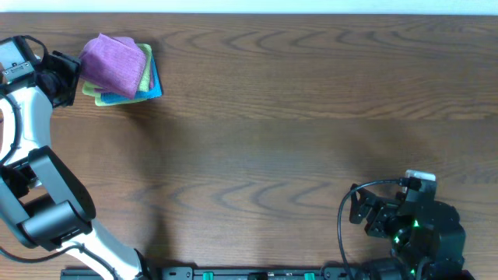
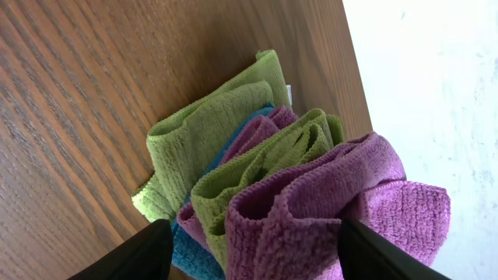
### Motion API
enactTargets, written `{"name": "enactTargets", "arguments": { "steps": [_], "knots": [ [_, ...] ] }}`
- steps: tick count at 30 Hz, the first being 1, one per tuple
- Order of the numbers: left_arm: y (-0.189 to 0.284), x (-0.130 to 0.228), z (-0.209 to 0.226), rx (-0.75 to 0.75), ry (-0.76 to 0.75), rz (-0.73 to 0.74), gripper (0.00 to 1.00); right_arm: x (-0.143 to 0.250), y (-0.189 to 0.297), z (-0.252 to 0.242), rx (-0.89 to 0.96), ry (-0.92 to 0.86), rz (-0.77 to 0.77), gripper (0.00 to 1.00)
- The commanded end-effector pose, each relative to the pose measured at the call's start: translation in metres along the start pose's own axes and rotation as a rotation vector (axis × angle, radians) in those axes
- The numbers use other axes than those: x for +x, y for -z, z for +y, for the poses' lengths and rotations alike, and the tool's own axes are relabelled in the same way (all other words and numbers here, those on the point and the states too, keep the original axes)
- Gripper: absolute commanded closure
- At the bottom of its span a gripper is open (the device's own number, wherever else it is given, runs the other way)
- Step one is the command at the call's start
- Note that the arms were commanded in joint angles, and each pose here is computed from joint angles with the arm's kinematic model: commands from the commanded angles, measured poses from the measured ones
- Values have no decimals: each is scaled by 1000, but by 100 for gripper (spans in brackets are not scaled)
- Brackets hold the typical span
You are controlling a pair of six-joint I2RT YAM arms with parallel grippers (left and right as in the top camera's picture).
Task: Fold the cloth
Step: 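Lower the pink cloth onto the towel stack and open the left gripper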
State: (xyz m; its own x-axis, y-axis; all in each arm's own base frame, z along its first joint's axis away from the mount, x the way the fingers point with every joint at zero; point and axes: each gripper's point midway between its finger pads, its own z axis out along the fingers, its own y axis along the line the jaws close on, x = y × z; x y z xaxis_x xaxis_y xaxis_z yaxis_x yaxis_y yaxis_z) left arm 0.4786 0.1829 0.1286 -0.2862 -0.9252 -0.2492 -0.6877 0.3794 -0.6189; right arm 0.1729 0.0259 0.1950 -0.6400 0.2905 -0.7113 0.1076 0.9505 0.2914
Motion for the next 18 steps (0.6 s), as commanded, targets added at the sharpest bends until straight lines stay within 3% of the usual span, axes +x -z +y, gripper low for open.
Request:
{"name": "enactTargets", "arguments": {
  "steps": [1, 6, 11, 18],
  "knots": [
    [25, -13, -21, 48, -33, -50, 31, 1, -1, -4, 18, -18, -1, 1],
    [47, -20, -33, 68, -81, -103, 26, 1, -1, -4, 18, -18, -1, 1],
    [82, -26, -32, 29, -80, -165, 13, 1, -1, -4, 18, -18, -1, 1],
    [106, 12, -52, 114, -117, -29, 8, 1, -1, -4, 18, -18, -1, 1]
  ]
}}
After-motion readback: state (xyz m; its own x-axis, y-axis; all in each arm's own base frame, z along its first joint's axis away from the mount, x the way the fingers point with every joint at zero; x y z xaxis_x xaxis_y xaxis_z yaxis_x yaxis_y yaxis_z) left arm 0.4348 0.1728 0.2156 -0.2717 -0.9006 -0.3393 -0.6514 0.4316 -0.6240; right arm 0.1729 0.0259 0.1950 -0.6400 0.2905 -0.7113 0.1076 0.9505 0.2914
